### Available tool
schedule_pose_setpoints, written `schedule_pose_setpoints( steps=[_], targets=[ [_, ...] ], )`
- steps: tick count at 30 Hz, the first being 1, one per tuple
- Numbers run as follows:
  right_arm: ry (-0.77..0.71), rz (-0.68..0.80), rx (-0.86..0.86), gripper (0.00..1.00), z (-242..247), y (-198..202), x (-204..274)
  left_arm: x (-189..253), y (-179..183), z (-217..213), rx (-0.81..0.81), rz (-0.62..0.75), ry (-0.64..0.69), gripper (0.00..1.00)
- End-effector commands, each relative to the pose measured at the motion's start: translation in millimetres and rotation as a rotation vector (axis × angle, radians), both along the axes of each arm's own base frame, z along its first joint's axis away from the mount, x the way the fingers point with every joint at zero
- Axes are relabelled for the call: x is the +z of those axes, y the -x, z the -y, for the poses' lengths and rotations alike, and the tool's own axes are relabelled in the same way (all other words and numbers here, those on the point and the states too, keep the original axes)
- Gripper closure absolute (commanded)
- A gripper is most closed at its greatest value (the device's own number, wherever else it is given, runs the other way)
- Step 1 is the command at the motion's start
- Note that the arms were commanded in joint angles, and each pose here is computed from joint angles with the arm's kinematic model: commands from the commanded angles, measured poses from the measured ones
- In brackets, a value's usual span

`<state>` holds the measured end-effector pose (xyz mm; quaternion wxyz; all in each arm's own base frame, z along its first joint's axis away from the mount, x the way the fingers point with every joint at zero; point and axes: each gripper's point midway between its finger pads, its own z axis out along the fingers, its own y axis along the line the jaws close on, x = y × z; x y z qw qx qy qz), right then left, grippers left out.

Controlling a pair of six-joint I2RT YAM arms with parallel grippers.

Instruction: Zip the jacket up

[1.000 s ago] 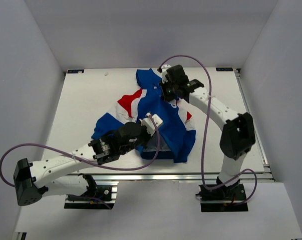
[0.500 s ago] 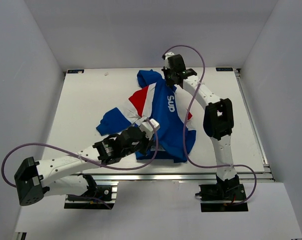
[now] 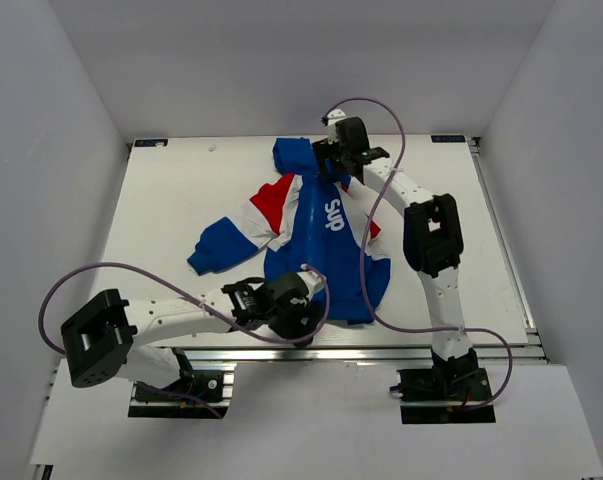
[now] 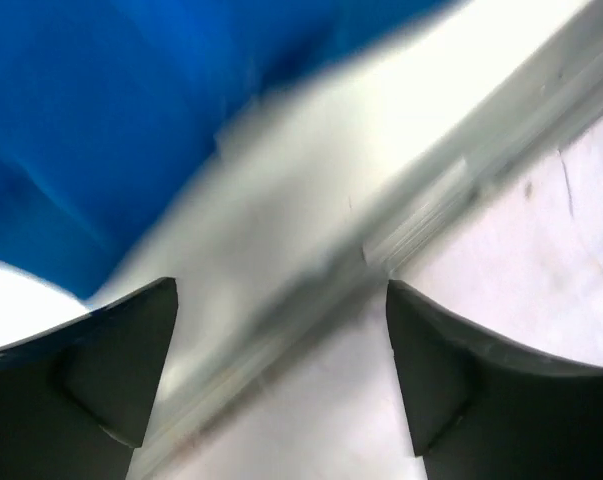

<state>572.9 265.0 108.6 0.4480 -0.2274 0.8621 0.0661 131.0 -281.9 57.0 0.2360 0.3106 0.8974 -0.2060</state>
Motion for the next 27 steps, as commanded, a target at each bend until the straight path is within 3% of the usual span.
schedule_pose_setpoints(
  steps=[1,4,7,8,10,12,13,15,16,21,23,27],
  targets=[
    [-0.124,0.288,-0.082,0.11,27.7,-26.5,125.3,14.3,27.5,-10.4,-0.005,-0.12,-0.032,0.02],
    [-0.155,0.274,-0.113,0.11,39.4,-12.5,144.8,41.5,4.9,-16.8,0.084,-0.014,-0.046,0.02],
    [-0.259,0.214,-0.202,0.11,68.4,3.8,159.6,80.2,-37.1,-33.4,0.317,0.152,-0.052,0.02],
    [-0.317,0.163,-0.245,0.11,79.9,18.8,154.5,92.4,-58.0,-48.4,0.467,0.235,-0.066,0.02],
    [-0.406,0.138,-0.285,0.11,113.9,26.6,150.3,113.6,-89.2,-77.9,0.649,0.278,-0.08,0.02],
    [-0.517,0.07,-0.328,0.11,152.0,52.0,132.6,125.7,-116.4,-98.0,0.775,0.235,-0.029,0.02],
    [-0.541,0.053,-0.346,0.11,165.5,60.8,129.2,132.1,-147.3,-136.2,0.94,0.212,0.003,0.02],
    [-0.575,0.009,-0.443,0.11,202.6,87.1,116.2,132.4,-175.0,-159.8,1.033,0.171,0.072,0.02],
    [-0.572,0.004,-0.48,0.11,218.4,95.9,114.1,131.6,-191.3,-193.8,1.14,0.167,0.072,0.02],
    [-0.475,-0.024,-0.671,0.11,258.3,148.7,106.6,157.1,-234.6,-221.0,1.202,0.139,0.193,0.02],
    [-0.446,-0.012,-0.727,0.11,268.1,164.2,99.9,162.2,-237.5,-238.9,1.287,0.183,0.152,0.02],
    [-0.426,0.005,-0.761,0.11,274.5,180.7,96.5,169.0,-229.6,-245.9,1.302,0.227,0.156,0.02]
  ],
)
